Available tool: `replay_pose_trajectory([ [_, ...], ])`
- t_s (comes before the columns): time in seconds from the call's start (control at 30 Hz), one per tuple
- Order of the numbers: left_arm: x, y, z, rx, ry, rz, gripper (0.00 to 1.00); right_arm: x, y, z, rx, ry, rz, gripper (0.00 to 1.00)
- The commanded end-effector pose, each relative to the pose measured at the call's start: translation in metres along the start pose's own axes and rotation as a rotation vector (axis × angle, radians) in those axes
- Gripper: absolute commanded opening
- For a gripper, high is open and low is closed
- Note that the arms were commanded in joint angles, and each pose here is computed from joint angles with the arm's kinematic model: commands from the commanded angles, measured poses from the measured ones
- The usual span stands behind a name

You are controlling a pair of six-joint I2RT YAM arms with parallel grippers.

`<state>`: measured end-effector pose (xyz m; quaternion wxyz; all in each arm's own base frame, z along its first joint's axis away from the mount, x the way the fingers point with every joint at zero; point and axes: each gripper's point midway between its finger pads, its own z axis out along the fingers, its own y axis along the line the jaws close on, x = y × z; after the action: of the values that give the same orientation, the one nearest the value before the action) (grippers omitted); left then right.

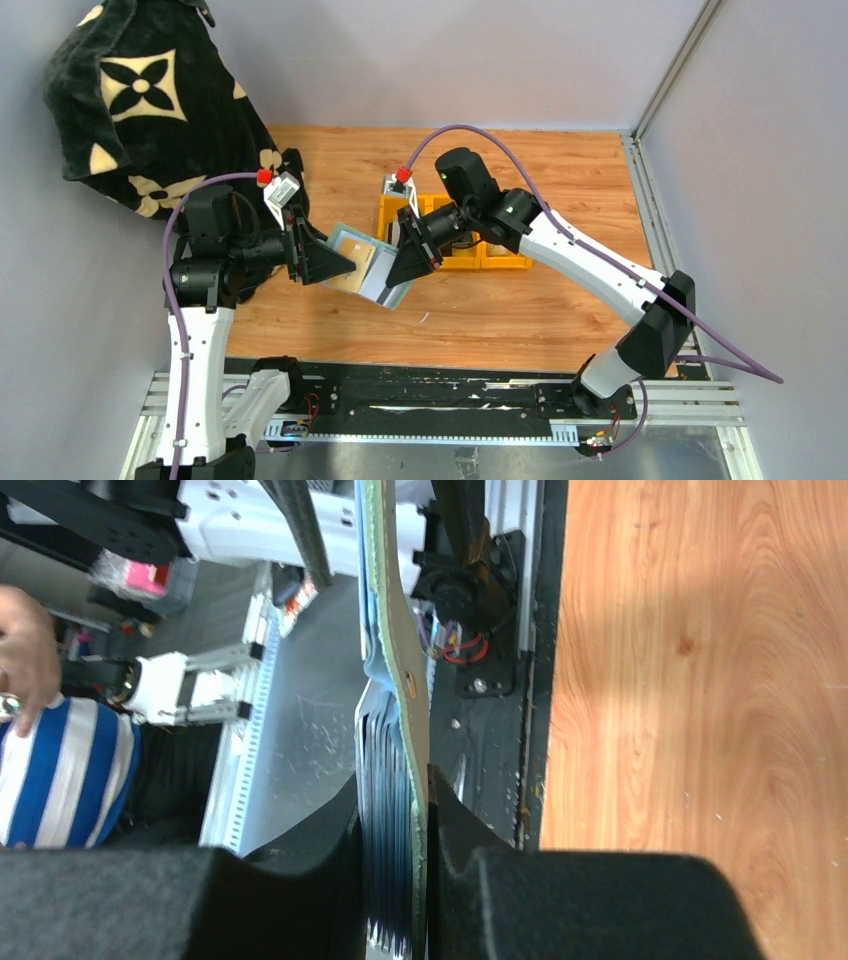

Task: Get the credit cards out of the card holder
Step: Open the card holder at the center of the board, then remove the credit card from the card holder.

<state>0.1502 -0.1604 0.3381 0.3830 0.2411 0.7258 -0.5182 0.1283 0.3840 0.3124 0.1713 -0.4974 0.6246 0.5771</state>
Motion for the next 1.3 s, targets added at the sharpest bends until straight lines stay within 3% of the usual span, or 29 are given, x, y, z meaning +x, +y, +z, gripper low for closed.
replay_pose_trajectory([
  [0.0,0.007,-0.011,0.001,0.095,0.013,-0.024,0.50,0.015,-0.001,-0.002,0.033,0.114,-0.045,0.00],
  [0.13,0.013,-0.012,0.002,0.106,0.027,-0.034,0.49,0.011,0.000,0.001,0.031,0.134,-0.057,0.00],
  [0.27,0.017,-0.011,0.004,0.080,0.034,-0.014,0.19,0.006,-0.001,0.002,0.033,0.136,-0.070,0.00],
  [0.33,0.016,-0.011,0.003,0.070,0.031,-0.005,0.07,0.004,-0.002,0.002,0.041,0.134,-0.078,0.07],
  [0.4,0.013,-0.011,0.003,0.062,0.029,0.002,0.00,0.001,-0.004,-0.001,0.059,0.126,-0.086,0.31],
  [0.43,0.011,-0.009,0.003,0.055,0.029,0.001,0.00,-0.001,-0.007,-0.003,0.077,0.120,-0.084,0.40],
  [0.5,0.008,-0.004,0.004,0.031,0.029,-0.006,0.00,-0.008,-0.012,-0.011,0.117,0.098,-0.068,0.49],
  [0.6,0.004,0.008,0.005,-0.024,0.031,-0.016,0.00,-0.023,-0.022,-0.030,0.222,0.020,-0.011,0.53],
  [0.77,-0.010,0.031,0.003,-0.173,0.014,-0.020,0.00,-0.053,-0.015,-0.058,0.307,-0.214,-0.023,0.53],
  [0.93,-0.028,0.051,0.002,-0.300,-0.053,-0.114,0.00,-0.071,0.014,-0.058,0.219,-0.385,-0.010,0.53],
  [1.1,-0.039,0.044,0.006,-0.260,-0.156,-0.157,0.00,-0.075,0.023,-0.030,0.058,-0.423,0.038,0.49],
  [1.27,-0.037,0.033,0.009,-0.198,-0.157,-0.190,0.00,-0.070,0.012,-0.005,-0.033,-0.385,0.113,0.49],
])
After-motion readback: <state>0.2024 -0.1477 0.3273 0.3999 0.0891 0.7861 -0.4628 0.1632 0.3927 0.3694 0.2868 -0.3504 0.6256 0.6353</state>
